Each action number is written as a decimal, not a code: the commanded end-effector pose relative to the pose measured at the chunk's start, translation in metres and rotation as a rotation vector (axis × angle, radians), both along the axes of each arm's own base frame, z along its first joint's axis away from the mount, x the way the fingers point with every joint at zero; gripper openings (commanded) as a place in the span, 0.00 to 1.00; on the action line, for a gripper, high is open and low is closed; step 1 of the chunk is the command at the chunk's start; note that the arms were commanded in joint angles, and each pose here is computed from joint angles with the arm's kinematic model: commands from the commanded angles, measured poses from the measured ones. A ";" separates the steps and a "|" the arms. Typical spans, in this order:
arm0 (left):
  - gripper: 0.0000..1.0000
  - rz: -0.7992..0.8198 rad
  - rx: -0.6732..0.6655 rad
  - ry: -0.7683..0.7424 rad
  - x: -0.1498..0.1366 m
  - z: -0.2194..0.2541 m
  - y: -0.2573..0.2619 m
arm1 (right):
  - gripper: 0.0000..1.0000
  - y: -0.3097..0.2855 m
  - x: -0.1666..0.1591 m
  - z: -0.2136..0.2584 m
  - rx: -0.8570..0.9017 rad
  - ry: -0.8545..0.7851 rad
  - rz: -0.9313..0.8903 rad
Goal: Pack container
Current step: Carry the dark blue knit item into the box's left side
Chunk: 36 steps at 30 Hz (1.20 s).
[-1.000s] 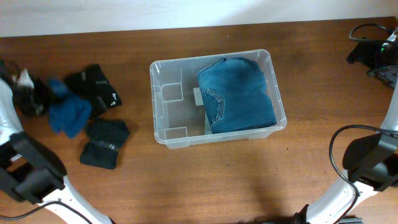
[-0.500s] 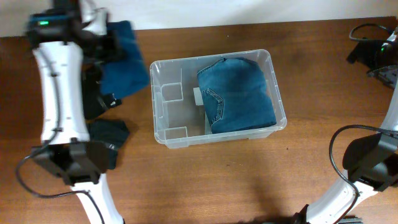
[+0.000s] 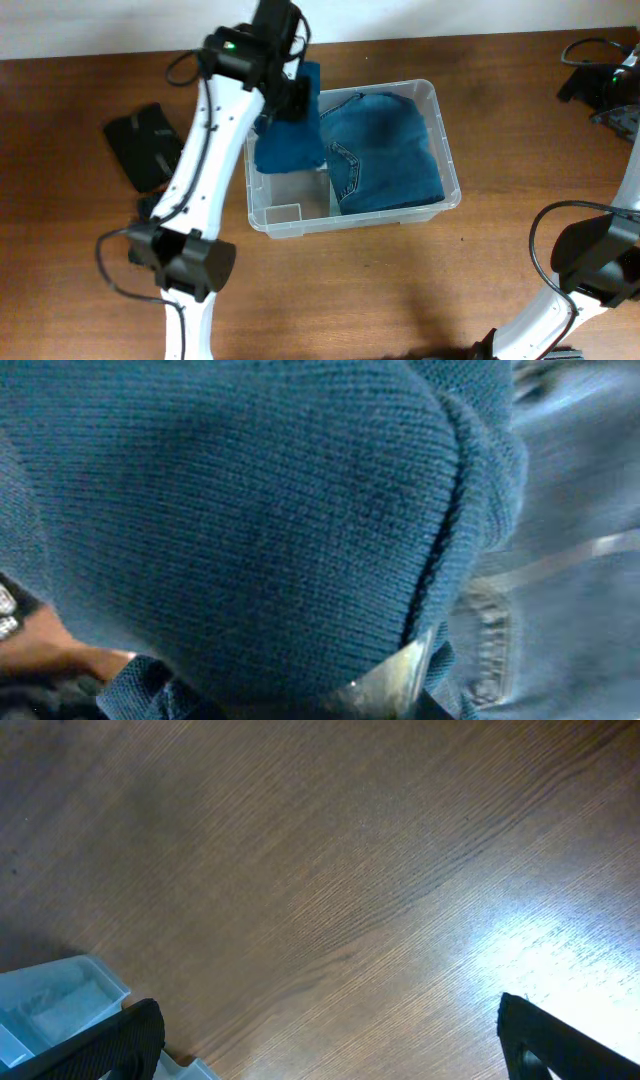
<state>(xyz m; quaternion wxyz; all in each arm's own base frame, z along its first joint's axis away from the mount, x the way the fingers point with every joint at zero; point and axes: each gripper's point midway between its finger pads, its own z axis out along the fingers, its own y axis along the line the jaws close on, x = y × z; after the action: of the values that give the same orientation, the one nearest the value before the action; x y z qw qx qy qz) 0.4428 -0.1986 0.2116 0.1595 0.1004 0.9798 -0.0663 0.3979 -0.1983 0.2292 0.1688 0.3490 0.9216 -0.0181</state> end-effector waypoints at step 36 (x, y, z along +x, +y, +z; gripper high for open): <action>0.72 0.202 0.149 0.108 0.011 -0.032 0.065 | 0.99 -0.001 -0.001 -0.001 -0.001 0.003 -0.012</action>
<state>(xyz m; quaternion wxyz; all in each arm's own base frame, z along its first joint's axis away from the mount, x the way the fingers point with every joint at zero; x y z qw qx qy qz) 0.4326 -0.1769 0.1415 0.0492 0.0536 0.9973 0.0069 0.3979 -0.1983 0.2292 0.1688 0.3490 0.9216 -0.0181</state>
